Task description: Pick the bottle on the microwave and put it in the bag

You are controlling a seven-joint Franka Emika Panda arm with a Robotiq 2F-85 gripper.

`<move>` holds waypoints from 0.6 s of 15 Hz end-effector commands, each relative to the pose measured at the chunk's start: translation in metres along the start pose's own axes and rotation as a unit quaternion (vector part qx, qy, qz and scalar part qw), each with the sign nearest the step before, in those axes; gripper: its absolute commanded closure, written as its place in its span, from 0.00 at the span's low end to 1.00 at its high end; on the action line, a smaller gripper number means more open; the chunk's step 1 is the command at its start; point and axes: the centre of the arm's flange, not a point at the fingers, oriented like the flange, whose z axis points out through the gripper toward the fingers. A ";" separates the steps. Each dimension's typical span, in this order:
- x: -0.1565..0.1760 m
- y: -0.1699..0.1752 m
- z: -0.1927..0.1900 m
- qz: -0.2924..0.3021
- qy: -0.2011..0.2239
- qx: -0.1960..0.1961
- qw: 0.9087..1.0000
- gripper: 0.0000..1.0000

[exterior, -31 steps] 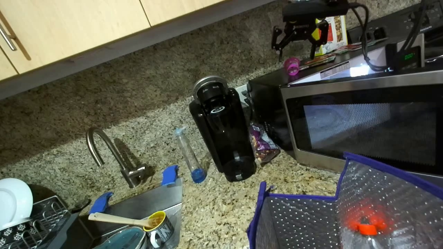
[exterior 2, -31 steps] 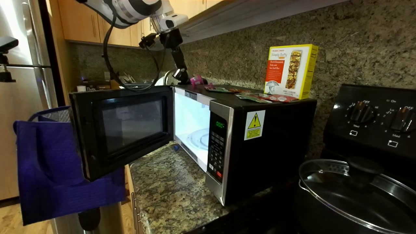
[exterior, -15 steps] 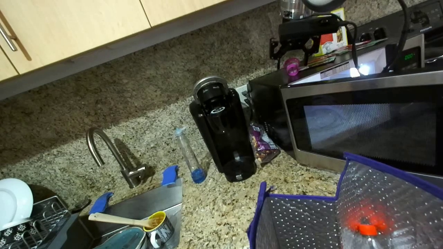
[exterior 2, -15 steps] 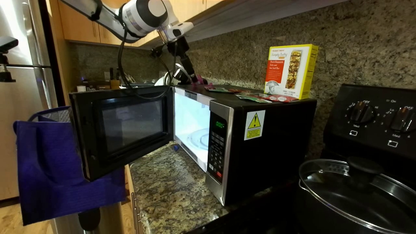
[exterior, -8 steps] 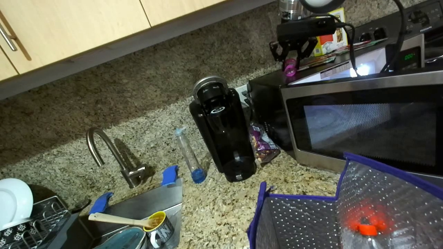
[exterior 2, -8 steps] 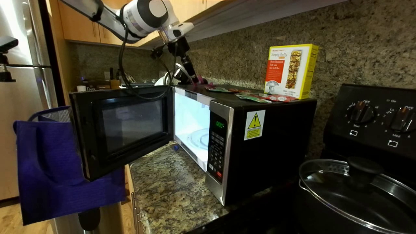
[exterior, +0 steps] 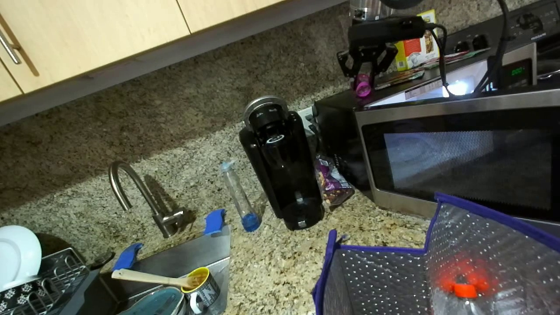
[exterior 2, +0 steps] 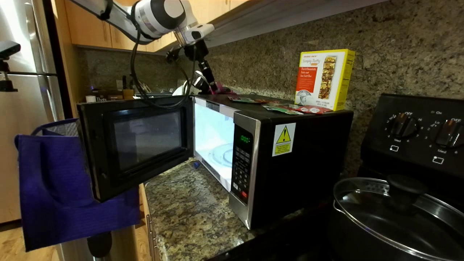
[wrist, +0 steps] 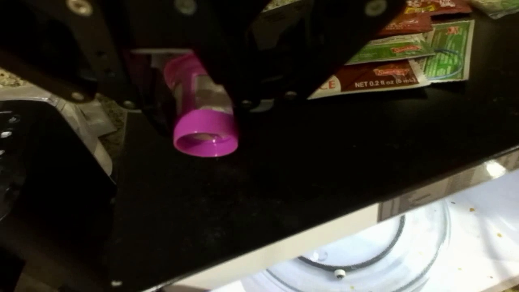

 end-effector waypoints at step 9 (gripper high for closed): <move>-0.105 0.058 -0.190 -0.226 -0.155 0.049 0.960 0.84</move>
